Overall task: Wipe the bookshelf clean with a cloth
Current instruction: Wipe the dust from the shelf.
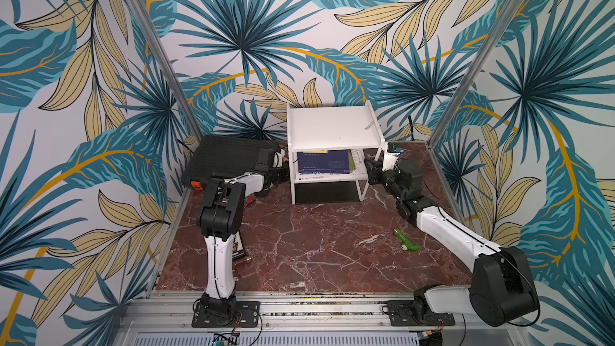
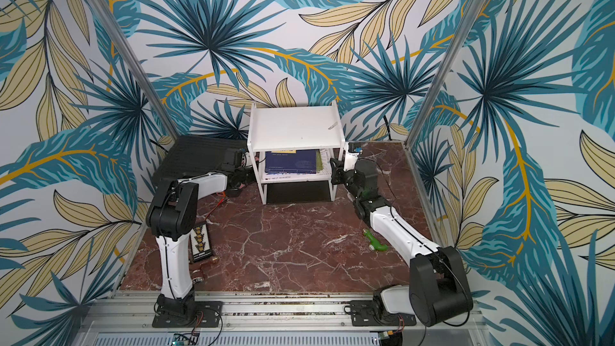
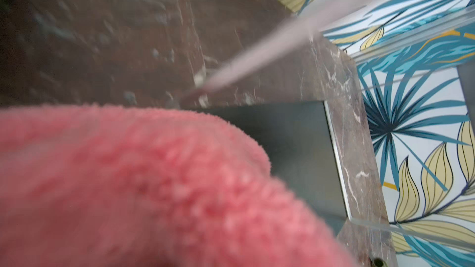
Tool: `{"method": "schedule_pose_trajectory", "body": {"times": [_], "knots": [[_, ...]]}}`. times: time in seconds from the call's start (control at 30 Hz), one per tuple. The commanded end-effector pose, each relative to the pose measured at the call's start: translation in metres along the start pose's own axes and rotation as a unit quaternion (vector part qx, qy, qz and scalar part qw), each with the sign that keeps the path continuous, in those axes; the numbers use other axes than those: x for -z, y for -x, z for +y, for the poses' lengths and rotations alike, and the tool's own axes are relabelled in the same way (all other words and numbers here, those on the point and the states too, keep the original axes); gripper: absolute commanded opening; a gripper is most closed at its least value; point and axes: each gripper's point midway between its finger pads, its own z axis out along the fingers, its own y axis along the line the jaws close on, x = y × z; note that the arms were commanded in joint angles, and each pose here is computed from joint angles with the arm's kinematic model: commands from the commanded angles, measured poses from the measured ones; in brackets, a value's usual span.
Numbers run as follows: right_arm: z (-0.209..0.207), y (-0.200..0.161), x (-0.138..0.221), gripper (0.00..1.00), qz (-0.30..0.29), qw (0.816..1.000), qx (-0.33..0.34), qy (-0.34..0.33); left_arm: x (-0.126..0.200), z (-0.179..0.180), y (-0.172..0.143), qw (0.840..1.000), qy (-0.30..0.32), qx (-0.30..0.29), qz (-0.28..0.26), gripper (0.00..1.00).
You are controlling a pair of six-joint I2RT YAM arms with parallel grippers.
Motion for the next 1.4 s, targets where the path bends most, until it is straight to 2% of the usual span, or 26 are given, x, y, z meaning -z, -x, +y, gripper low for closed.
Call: {"method": "schedule_pose_trajectory", "body": {"times": [0.0, 0.13, 0.27, 0.37, 0.53, 0.67, 0.73, 0.83, 0.97, 1.1, 1.17, 1.27, 1.37], "knots": [[-0.011, -0.008, 0.005, 0.08, 0.024, 0.999, -0.005, -0.021, 0.011, -0.005, 0.043, 0.999, 0.003, -0.013, -0.051, 0.0], [-0.013, -0.011, 0.008, 0.04, 0.023, 0.999, -0.007, -0.027, 0.026, -0.034, 0.042, 0.994, -0.053, -0.025, -0.088, 0.0], [-0.015, -0.008, 0.011, 0.04, 0.02, 0.999, -0.003, -0.032, 0.052, -0.068, 0.078, 0.985, -0.089, -0.047, -0.14, 0.0], [-0.013, -0.008, 0.012, 0.04, 0.018, 0.999, -0.006, -0.028, 0.05, -0.085, 0.084, 0.985, -0.092, -0.057, -0.135, 0.0], [-0.017, -0.016, 0.013, 0.0, 0.022, 0.999, -0.012, -0.035, -0.001, -0.065, 0.017, 0.995, -0.059, -0.053, -0.063, 0.0], [-0.024, -0.019, 0.018, 0.0, 0.024, 0.998, -0.014, -0.055, -0.027, -0.033, -0.029, 0.999, -0.021, -0.031, -0.017, 0.0], [-0.033, -0.016, 0.024, 0.0, 0.02, 0.996, -0.014, -0.085, -0.036, -0.024, -0.041, 1.0, -0.019, -0.014, -0.007, 0.0], [-0.048, -0.009, 0.037, 0.0, 0.01, 0.991, -0.011, -0.133, -0.05, -0.03, -0.05, 1.0, -0.028, -0.012, 0.009, 0.0], [-0.051, -0.007, 0.048, 0.0, 0.005, 0.989, 0.001, -0.146, -0.065, -0.049, -0.042, 0.999, -0.034, -0.03, 0.016, 0.0], [-0.047, -0.029, 0.04, 0.0, 0.037, 0.992, -0.014, -0.124, -0.065, -0.034, -0.039, 0.999, 0.013, -0.042, 0.015, 0.0], [-0.05, -0.04, 0.039, 0.0, 0.042, 0.991, -0.029, -0.126, -0.059, -0.017, -0.061, 0.998, 0.036, -0.033, 0.036, 0.0], [-0.056, -0.045, 0.045, 0.0, 0.04, 0.988, -0.037, -0.143, -0.038, -0.003, -0.108, 0.997, 0.03, -0.011, 0.076, 0.0], [-0.06, -0.048, 0.049, 0.0, 0.046, 0.986, -0.034, -0.155, -0.015, -0.001, -0.117, 0.994, 0.03, -0.048, 0.093, 0.0]]}}
